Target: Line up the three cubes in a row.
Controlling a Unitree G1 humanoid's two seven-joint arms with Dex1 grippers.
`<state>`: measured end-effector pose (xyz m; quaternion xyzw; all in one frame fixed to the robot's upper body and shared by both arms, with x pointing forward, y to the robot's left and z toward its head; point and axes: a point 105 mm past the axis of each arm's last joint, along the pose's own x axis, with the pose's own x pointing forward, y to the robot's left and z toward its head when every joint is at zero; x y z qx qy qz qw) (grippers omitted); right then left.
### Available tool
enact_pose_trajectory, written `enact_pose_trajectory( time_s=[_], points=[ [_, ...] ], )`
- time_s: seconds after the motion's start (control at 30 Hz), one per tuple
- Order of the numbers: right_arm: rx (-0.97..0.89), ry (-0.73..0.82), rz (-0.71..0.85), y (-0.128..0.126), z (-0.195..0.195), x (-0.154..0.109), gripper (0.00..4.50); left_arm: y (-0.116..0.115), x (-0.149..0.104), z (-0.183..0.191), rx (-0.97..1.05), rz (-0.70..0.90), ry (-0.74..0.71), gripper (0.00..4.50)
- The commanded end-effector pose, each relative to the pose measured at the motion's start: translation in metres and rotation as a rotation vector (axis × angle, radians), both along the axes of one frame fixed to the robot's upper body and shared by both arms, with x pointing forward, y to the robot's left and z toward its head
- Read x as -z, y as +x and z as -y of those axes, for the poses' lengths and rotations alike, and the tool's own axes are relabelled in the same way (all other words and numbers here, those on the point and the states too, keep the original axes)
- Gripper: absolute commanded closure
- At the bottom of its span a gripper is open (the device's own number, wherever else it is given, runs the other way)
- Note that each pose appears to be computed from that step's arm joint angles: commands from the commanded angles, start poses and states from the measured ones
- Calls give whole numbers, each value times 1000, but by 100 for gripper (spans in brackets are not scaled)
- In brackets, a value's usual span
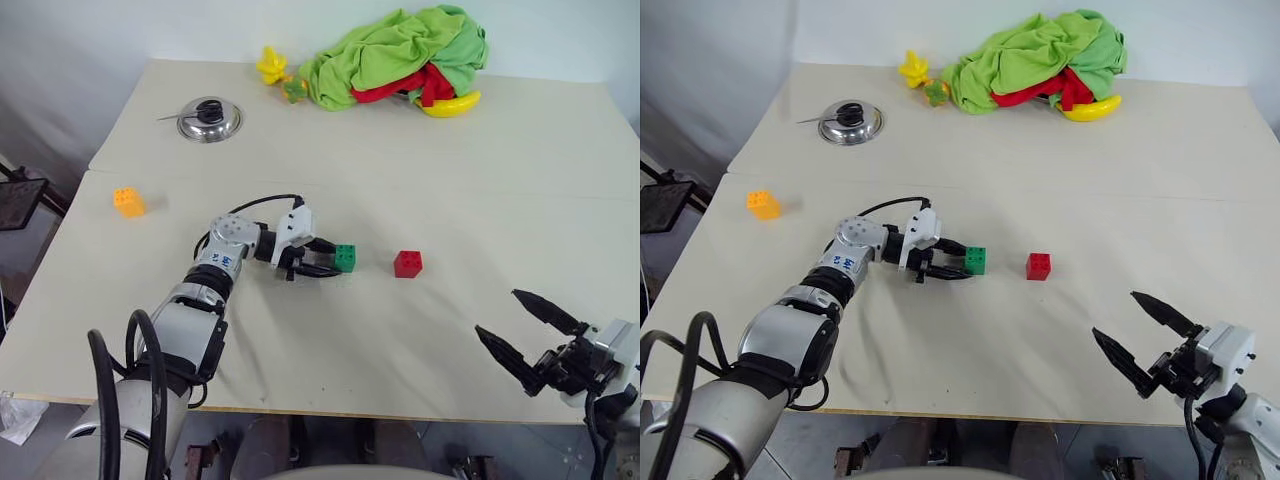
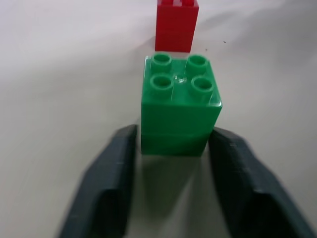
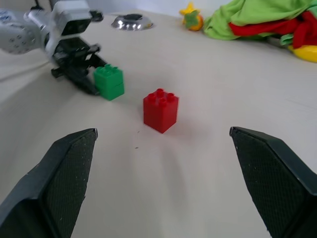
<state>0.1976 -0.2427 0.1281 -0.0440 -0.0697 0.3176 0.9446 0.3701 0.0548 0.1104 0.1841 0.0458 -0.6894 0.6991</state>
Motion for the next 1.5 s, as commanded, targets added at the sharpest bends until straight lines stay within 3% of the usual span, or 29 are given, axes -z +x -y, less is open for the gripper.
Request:
enact_pose_trajectory(
  time_s=[0.03,0.1,0.33,0.4,0.57,0.8,0.9,0.97,1.03,1.2,1.5],
  points=[
    [-26,14,60,6,-7,-8,0,3,-19,-7,1,50,-75,80],
    [-67,19,81,13,-16,-12,0,3,-24,-22,-11,73,-95,26],
    [-266,54,140,37,-56,-34,0,-20,-39,-95,-82,152,-195,26],
    [-334,64,158,40,-69,-40,0,-31,-43,-114,-183,195,-241,12],
    [-506,51,156,44,-101,-43,0,-69,-48,-183,-657,280,-376,12],
    [-533,31,189,57,-110,-46,0,-152,-23,-290,-1463,357,-514,12],
    [-490,29,202,64,-104,-48,0,-180,-14,-313,-1666,378,-541,12],
    [-474,35,207,67,-102,-50,0,-187,-10,-315,-1730,367,-578,12],
    [-481,34,201,67,-102,-50,0,-182,-9,-308,-1716,357,-594,12],
    [-514,22,189,66,-106,-48,0,-139,-15,-297,-1685,323,-558,12],
    [-538,15,159,66,-112,-47,0,-23,-63,-309,-1711,295,-424,12]
  ],
)
